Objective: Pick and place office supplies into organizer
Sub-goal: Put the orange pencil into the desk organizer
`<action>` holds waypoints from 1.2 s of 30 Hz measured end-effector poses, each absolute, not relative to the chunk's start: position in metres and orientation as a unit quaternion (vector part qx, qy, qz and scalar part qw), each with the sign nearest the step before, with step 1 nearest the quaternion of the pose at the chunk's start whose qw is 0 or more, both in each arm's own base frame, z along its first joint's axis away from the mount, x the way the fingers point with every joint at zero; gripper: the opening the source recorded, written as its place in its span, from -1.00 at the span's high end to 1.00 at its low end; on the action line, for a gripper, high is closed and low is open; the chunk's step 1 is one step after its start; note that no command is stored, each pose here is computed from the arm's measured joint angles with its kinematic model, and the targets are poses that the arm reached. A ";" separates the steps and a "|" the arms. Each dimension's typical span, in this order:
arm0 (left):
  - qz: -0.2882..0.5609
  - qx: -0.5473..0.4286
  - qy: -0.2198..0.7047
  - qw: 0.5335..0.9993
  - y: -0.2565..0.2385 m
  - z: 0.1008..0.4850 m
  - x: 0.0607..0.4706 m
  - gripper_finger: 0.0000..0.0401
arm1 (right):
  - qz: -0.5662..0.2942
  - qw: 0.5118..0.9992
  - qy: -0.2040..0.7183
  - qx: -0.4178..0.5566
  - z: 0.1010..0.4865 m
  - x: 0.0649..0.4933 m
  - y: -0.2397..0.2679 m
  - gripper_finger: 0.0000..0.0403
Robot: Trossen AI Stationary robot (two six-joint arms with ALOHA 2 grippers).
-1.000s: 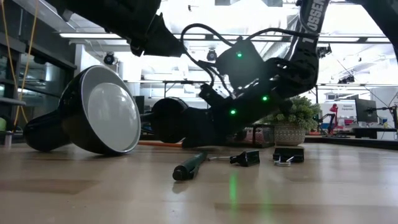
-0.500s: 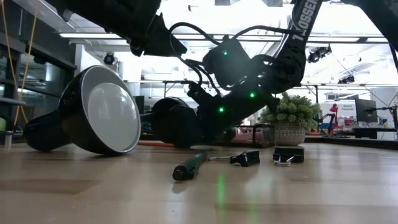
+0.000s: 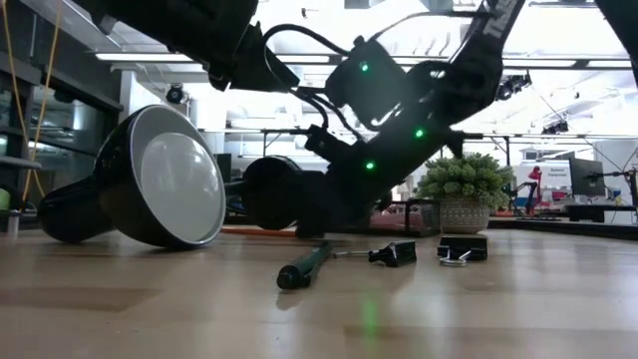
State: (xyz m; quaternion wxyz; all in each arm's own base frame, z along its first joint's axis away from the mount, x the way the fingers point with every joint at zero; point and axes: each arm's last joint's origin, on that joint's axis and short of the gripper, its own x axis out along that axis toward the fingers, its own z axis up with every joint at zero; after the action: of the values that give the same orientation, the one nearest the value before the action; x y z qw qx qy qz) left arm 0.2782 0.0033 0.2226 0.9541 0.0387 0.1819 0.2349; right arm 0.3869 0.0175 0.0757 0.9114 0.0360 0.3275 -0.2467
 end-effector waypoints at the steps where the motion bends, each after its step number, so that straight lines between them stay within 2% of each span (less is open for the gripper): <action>1: 0.235 0.039 0.182 0.954 0.003 0.223 0.278 0.08 | -0.249 0.908 0.335 0.029 0.079 0.385 0.021 0.95; 9: 0.235 0.039 0.182 0.954 0.003 0.222 0.278 0.08 | -0.275 0.882 0.381 -0.022 0.100 0.363 0.046 0.97; 25: 0.240 0.039 0.180 0.953 0.004 0.223 0.278 0.08 | -0.331 0.881 0.336 -0.047 0.168 0.323 0.081 0.99; 30: 0.241 0.036 0.178 0.953 0.004 0.223 0.278 0.08 | -0.346 0.874 0.338 -0.029 0.156 0.301 0.076 0.99; 36: 0.241 0.035 0.180 0.953 0.004 0.223 0.278 0.08 | -0.359 0.882 0.302 0.047 0.122 0.266 0.067 1.00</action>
State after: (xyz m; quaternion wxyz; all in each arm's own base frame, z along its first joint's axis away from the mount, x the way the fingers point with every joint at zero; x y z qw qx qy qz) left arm 0.2780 0.0035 0.2227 0.9530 0.0354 0.1803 0.2408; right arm 0.2661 0.0666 0.1219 0.8817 0.0471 0.3020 -0.3594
